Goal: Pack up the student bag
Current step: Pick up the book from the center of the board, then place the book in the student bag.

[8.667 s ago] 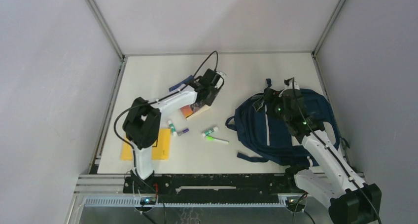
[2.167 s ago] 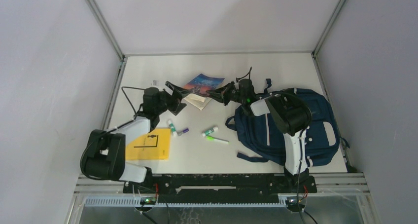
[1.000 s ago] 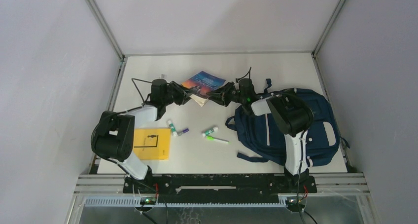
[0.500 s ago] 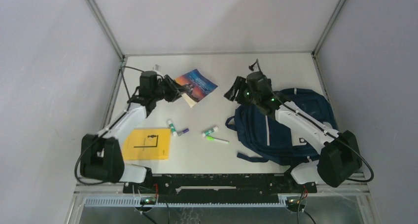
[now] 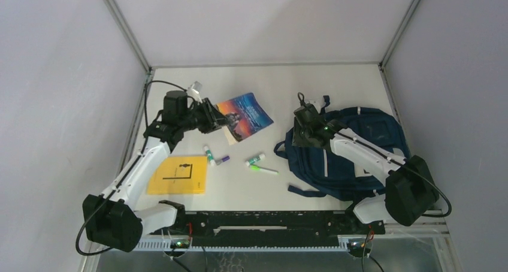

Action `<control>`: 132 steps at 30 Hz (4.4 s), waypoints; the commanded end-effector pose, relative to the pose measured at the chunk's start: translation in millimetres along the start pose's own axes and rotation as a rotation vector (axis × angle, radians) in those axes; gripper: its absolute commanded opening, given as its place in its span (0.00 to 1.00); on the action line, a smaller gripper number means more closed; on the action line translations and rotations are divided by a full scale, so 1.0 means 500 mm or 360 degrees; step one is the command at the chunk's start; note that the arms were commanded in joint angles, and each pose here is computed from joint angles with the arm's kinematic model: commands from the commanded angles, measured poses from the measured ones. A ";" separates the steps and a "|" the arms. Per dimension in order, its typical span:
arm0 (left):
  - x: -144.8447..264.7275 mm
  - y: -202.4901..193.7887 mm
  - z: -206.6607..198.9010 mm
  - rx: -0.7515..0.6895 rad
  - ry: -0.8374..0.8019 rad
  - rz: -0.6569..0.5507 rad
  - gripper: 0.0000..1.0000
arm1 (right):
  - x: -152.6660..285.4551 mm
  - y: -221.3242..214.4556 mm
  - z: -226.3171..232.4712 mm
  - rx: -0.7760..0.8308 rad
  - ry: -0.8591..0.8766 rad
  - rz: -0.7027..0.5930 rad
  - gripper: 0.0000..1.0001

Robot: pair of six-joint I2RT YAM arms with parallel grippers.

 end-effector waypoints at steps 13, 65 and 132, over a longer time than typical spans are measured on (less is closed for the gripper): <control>0.051 -0.008 -0.126 -0.0249 -0.0471 0.0067 0.00 | -0.061 0.000 -0.014 -0.0029 -0.0005 0.0046 0.34; -0.350 -0.153 -0.334 0.0297 -0.1414 0.0695 0.00 | 0.287 0.162 0.056 -0.0143 0.1439 -0.0170 0.00; -0.001 -0.078 0.043 -0.0360 0.0493 0.0230 0.99 | 0.113 0.107 0.035 -0.0114 0.0748 -0.0092 0.00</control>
Point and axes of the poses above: each gripper's point midway between its finger pads, its own x axis back along the fingers, its own z axis along the line the jaws close on, y = z × x, the point moved 6 cm from there along x, back along the fingers, and after that the axes turned 6 degrees about -x, right-handed, at the moved point
